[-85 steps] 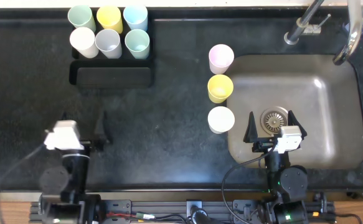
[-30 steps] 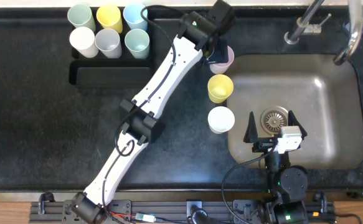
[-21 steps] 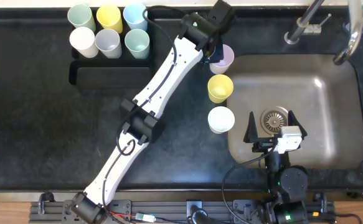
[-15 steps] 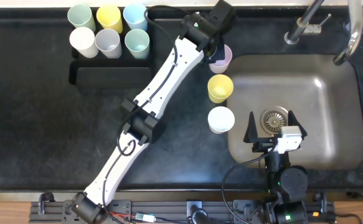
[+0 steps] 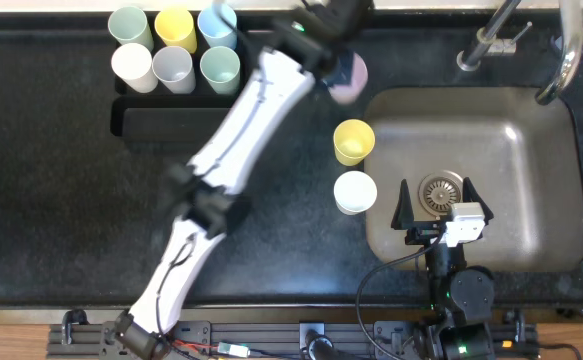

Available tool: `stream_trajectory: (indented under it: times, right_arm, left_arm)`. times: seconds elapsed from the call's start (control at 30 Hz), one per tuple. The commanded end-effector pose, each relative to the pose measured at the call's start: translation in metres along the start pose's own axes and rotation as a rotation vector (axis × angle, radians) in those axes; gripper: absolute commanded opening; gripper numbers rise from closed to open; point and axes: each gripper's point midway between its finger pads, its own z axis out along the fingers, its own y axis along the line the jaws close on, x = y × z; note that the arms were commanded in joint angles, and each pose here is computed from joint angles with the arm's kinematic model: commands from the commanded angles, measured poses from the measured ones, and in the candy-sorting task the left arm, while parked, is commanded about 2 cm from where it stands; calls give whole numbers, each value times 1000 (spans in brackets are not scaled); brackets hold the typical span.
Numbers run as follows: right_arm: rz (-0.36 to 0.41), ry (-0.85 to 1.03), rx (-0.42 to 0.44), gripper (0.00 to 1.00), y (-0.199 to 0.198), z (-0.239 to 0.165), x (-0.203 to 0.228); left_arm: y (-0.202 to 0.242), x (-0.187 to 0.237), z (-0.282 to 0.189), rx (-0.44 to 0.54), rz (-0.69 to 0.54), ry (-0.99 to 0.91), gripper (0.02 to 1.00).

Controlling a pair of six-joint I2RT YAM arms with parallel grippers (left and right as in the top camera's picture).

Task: Store Cups

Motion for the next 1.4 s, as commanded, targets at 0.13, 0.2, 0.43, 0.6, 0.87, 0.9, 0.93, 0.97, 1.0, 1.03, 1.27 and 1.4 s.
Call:
stream_trajectory:
  times: [0.13, 0.2, 0.43, 0.6, 0.87, 0.9, 0.93, 0.97, 1.0, 1.03, 1.27, 1.4]
  right_arm:
    - [1, -2, 11, 998, -2, 0, 3]
    - [1, -2, 11, 998, -2, 0, 3]
    - [1, -2, 11, 996, -2, 0, 3]
    - [1, -2, 11, 998, -2, 0, 3]
    - [1, -2, 11, 998, -2, 0, 3]
    - [1, -2, 11, 998, -2, 0, 3]
    - [1, -2, 11, 996, -2, 0, 3]
    - [1, -2, 11, 998, -2, 0, 3]
    - [1, -2, 11, 998, -2, 0, 3]
    - [1, -2, 11, 1000, -2, 0, 3]
    - [1, -2, 11, 998, -2, 0, 3]
    - [1, -2, 11, 998, -2, 0, 3]
  left_arm:
    - [153, -48, -182, -91, -146, -309, 34]
    - [198, -38, -197, -143, -195, -314, 34]
    - [317, 10, -191, -227, -254, -216, 34]
    - [359, 30, -144, -192, -264, -144, 34]
    - [385, 59, -80, -172, -276, -41, 34]
    - [387, 59, -75, -171, -275, -33, 34]
    - [388, 59, -70, -170, -276, -27, 36]
    - [390, 60, -65, -169, -278, -19, 34]
    - [391, 61, -60, -168, -279, -11, 36]
    - [392, 62, -57, -167, -281, -3, 36]
    - [396, 70, -36, -160, -292, 49, 36]
    - [398, 71, -29, -158, -295, 60, 36]
